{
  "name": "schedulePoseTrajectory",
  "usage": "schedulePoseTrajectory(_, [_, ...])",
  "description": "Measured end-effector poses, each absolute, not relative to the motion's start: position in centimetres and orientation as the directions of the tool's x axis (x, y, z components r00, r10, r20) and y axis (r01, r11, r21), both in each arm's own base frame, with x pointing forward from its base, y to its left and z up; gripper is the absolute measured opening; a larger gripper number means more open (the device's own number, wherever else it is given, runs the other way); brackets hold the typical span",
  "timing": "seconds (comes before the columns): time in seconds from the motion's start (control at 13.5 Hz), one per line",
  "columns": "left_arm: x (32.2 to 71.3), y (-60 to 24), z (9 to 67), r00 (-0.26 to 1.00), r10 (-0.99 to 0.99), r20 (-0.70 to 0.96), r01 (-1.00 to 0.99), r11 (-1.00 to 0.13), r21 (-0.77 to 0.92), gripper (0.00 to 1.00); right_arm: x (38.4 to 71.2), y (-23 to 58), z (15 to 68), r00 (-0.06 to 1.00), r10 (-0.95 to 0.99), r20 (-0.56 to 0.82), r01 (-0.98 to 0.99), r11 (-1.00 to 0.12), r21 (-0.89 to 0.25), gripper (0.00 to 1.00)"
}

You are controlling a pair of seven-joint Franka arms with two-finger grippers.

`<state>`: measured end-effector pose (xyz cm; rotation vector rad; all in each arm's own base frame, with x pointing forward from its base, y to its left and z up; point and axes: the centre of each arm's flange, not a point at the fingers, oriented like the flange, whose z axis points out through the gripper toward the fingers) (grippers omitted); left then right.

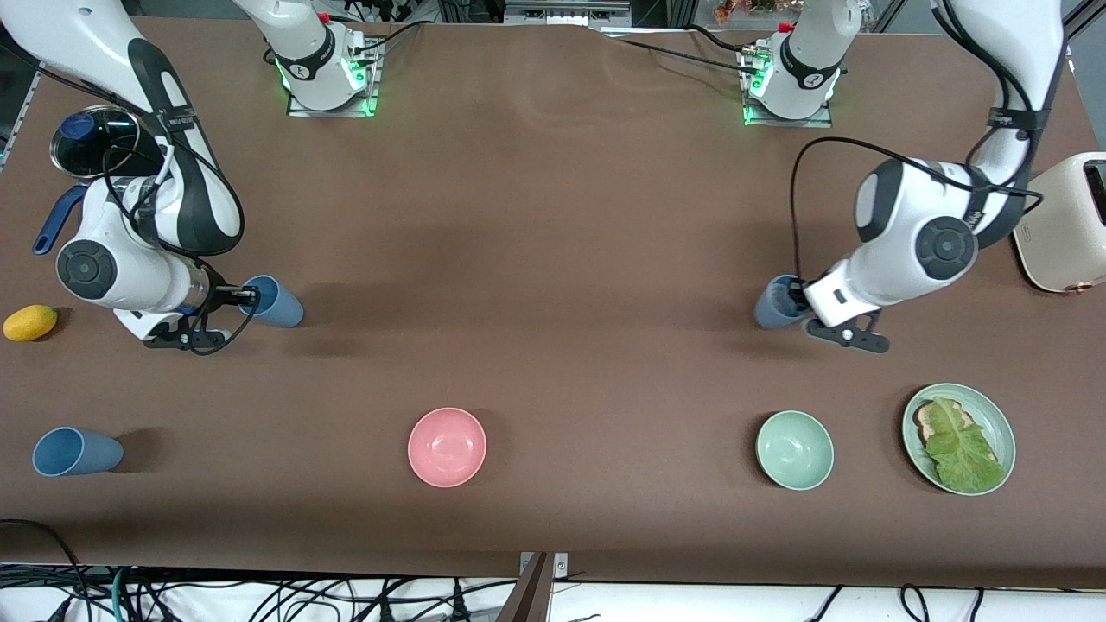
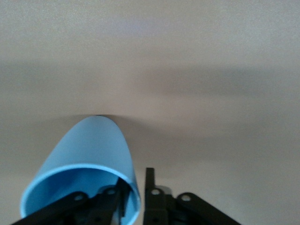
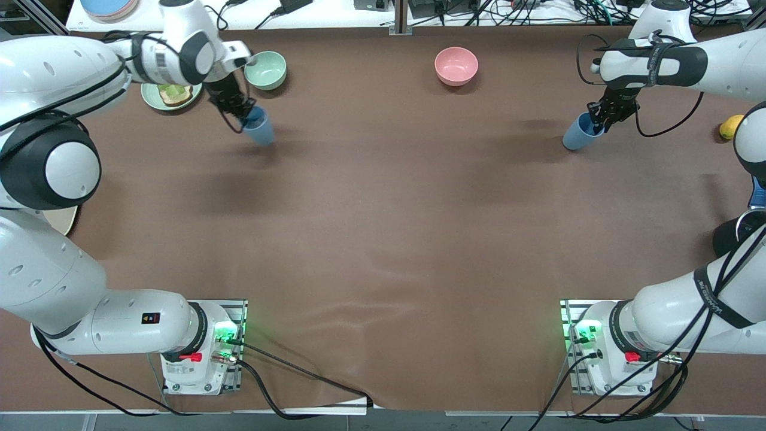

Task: Stack blue cups with both arms
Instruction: 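Set the tissue cup mid-table with the left gripper while the right gripper carries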

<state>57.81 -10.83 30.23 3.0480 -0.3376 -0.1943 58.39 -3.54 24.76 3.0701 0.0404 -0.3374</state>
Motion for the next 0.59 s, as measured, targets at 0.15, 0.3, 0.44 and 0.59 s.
schedulePoseTrajectory(0.15, [57.9, -17.1, 31.2, 0.973, -0.207, -0.097, -0.196, -0.974, 0.114, 0.05, 58.7, -3.2, 25.9, 0.974, 0.017, -0.226, 0.028, -0.999, 0.042, 0.07])
schedulePoseTrajectory(0.3, [58.2, -23.2, 31.0, 0.983, -0.152, -0.101, -0.137, -0.981, 0.139, 0.05, 59.5, -2.5, 28.1, 0.965, 0.002, -0.262, 0.007, -1.000, 0.020, 0.06])
schedulePoseTrajectory(0.44, [57.8, -28.3, 29.1, 0.988, -0.062, -0.141, -0.041, -0.989, 0.144, 0.05, 60.9, -0.6, 31.4, 0.959, -0.024, -0.283, -0.020, -1.000, 0.016, 0.06])
schedulePoseTrajectory(0.59, [57.0, -33.5, 26.6, 0.982, 0.018, -0.187, 0.045, -0.989, 0.142, 0.05, 61.8, 2.7, 34.1, 0.955, -0.064, -0.290, -0.056, -0.998, 0.036, 0.06])
